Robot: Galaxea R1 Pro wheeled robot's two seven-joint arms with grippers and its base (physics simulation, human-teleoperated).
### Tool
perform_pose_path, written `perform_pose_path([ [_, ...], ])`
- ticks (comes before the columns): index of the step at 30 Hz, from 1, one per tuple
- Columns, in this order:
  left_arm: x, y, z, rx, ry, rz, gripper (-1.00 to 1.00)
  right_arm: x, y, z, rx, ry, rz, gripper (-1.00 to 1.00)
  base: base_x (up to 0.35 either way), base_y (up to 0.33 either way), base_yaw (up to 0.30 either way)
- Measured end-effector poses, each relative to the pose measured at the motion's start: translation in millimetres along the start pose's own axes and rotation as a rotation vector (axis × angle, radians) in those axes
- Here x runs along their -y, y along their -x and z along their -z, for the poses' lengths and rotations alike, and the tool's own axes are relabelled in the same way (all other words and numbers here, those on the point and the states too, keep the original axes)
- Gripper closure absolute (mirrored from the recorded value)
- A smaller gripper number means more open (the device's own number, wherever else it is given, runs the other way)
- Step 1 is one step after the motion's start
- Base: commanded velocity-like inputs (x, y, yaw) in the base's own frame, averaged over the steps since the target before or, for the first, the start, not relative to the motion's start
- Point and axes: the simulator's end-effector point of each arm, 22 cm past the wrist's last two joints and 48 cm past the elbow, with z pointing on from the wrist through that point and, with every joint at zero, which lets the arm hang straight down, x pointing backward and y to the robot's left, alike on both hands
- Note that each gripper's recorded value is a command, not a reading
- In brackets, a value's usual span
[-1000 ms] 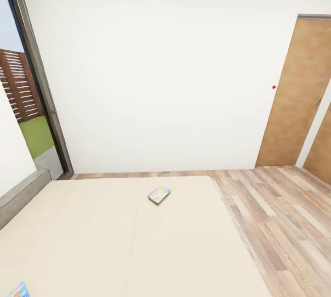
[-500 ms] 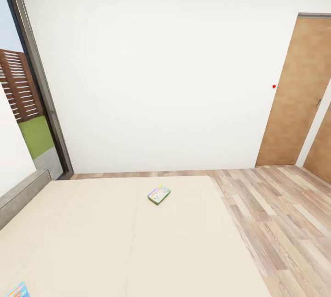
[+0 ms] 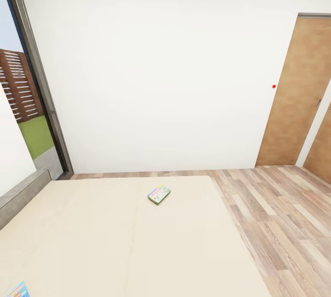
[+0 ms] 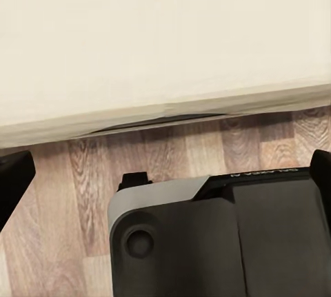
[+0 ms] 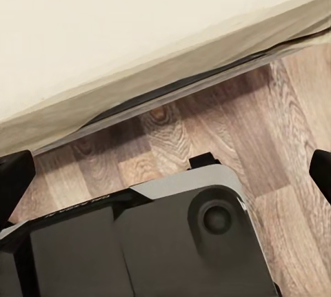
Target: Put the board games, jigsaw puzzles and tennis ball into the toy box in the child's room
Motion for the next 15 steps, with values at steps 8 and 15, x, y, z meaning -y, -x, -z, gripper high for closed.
perform_pose_path([
  [8, -1, 0, 0.0, -0.001, 0.001, 0.002, -1.00, 0, 0, 0.0, 0.002, 0.000, -0.004, -1.00, 0.000, 0.000, 0.000],
  [15, -6, 11, -1.5, 0.013, 0.010, 0.012, -1.00, -2, 0, -0.2, -0.006, 0.001, -0.006, -1.00, 0.000, 0.000, 0.000],
])
